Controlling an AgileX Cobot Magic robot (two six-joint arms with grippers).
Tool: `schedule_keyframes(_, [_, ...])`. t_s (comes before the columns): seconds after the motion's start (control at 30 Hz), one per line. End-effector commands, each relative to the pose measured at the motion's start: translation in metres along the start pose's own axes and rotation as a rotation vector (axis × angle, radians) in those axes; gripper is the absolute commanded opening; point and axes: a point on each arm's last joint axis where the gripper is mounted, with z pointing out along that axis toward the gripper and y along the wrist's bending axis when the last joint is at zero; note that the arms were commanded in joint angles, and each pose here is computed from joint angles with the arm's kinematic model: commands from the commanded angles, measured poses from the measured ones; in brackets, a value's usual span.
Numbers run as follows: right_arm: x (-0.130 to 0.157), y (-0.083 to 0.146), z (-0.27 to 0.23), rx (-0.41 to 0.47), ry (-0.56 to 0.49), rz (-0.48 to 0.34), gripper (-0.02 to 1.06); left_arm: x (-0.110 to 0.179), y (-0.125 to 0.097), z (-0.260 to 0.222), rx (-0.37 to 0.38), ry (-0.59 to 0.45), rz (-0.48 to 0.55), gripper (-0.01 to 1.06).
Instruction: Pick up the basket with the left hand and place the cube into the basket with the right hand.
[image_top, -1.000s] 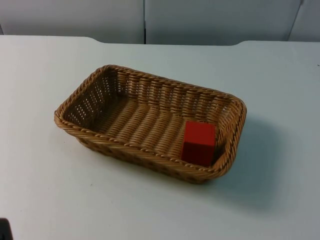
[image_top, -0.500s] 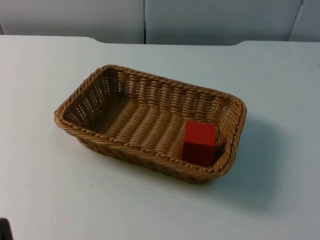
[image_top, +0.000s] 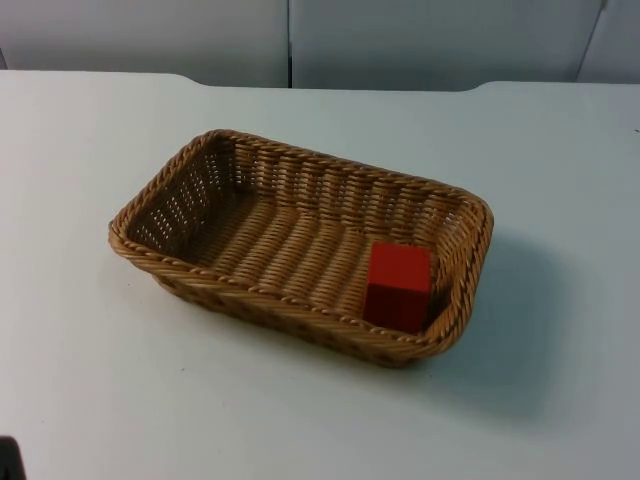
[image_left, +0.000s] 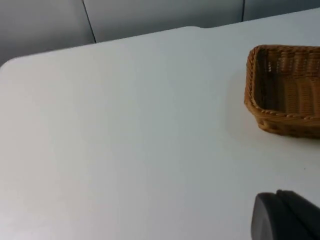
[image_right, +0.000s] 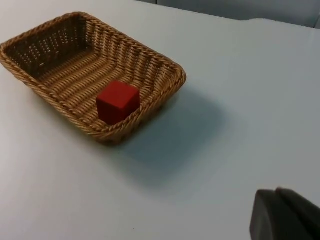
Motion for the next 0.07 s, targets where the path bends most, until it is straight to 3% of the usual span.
schedule_keyframes(0.0, [-0.0003,-0.0013,0.0006,0.011,-0.013,0.008,0.0,0.0069,-0.0007,0.0127,0.007,0.013,-0.04,0.0])
schedule_keyframes(0.03, [-0.0003,-0.0013,0.0006,0.011,-0.013,0.008,0.0,0.0074,-0.0014,0.0171,0.013,-0.002,-0.063,0.0])
